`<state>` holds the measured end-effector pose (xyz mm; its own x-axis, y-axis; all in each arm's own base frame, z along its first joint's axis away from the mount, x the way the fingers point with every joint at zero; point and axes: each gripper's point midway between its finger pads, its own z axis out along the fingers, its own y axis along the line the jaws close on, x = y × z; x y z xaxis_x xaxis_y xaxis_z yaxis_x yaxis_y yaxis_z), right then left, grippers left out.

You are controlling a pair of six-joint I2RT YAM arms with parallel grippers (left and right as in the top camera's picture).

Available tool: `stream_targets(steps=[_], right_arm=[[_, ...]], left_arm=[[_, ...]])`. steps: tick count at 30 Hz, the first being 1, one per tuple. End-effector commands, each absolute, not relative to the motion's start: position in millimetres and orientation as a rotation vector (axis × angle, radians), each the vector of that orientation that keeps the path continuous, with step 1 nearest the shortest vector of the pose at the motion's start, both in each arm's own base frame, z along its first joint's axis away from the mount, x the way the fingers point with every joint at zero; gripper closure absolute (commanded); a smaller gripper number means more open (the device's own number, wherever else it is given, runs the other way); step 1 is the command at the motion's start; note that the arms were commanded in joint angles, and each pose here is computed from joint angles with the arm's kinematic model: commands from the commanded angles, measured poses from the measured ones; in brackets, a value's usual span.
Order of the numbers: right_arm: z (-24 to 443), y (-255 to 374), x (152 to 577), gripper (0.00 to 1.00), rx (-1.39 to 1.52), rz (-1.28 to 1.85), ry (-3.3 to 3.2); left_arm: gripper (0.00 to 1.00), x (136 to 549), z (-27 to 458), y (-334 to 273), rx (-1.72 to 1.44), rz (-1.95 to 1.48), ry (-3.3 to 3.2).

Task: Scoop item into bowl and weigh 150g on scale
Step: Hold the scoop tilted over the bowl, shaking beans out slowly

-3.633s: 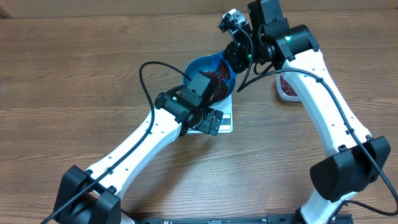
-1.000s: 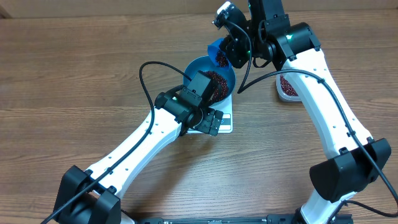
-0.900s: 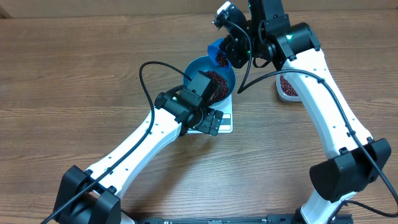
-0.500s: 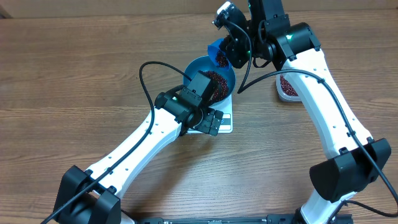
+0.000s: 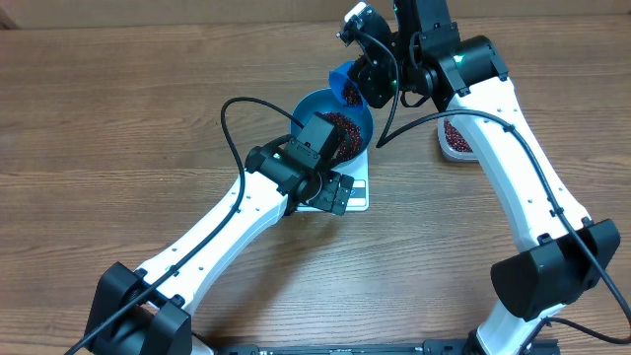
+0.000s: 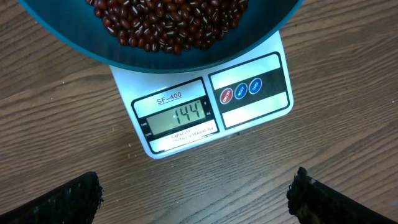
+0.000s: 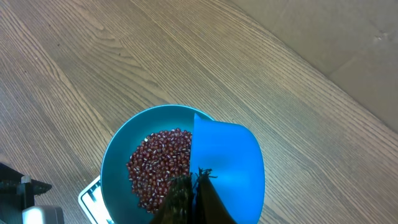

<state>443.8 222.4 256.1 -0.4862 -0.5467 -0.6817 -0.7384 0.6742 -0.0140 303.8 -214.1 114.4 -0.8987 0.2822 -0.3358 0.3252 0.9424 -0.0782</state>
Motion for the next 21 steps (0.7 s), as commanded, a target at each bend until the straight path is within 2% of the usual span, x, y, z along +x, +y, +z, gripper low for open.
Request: stream_targets(steps=[1,11,21], right_arm=[[274.0,225.5,444.3,0.96,-0.971,0.375,2.175],[273.5,226.0,441.9,0.96,-1.019,0.382,2.155],[271.4,214.7,449.0,0.96,-0.923,0.336,2.208]], left_arm=[[0.00,305.0,116.9,-213.3,0.474,-0.176,2.760],[0.00,305.0,116.9,-213.3,0.473,-0.176,2.760],[0.01,305.0,116.9,-213.3,0.474,-0.176,2.760]])
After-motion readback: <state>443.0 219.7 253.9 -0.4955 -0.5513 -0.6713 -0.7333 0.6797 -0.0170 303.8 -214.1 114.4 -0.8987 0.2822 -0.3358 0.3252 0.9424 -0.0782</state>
